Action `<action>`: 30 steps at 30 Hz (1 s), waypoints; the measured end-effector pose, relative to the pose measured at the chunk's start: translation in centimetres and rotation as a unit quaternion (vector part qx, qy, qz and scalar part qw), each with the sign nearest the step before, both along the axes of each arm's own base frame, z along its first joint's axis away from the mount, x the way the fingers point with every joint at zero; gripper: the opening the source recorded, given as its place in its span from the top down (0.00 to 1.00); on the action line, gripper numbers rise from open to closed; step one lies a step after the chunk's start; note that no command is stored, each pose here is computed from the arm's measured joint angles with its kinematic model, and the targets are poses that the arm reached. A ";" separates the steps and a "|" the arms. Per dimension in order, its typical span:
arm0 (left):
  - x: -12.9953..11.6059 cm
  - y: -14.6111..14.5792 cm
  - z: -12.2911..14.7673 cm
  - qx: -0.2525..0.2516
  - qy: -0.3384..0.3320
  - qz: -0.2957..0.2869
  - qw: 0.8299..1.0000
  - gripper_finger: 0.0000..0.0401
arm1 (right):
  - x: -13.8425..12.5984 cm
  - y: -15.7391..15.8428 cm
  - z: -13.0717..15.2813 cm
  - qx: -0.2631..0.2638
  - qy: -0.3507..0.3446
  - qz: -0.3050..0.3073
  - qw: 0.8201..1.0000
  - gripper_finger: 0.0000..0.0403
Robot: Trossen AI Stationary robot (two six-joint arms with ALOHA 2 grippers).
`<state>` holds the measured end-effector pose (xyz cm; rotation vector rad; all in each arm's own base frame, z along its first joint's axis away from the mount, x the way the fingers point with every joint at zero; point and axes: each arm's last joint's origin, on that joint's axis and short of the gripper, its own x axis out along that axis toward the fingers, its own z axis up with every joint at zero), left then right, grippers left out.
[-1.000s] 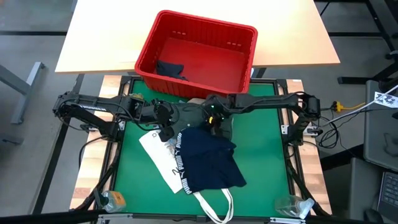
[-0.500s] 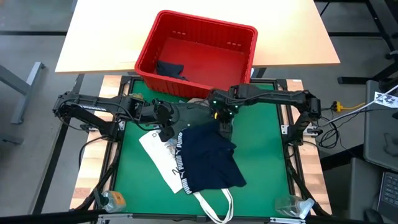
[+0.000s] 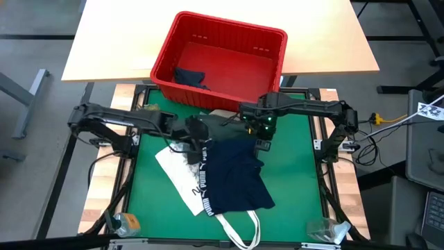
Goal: Fold Laundry from Bin
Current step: Fold the dark blue boxers
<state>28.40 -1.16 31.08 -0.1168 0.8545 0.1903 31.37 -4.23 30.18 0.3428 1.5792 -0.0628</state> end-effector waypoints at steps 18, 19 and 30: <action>3.4 4.9 -4.9 -0.075 0.072 0.005 0.995 0.70 | 0.1 0.0 0.0 -0.001 -0.003 0.002 1.000 0.99; 3.3 5.0 -5.0 -0.083 0.073 0.002 0.994 0.72 | 0.1 0.0 0.0 -0.001 -0.003 0.003 1.000 0.99; 2.9 5.0 -4.8 -0.105 0.081 0.026 0.991 0.99 | -0.2 0.0 0.1 -0.005 0.003 0.003 1.000 0.99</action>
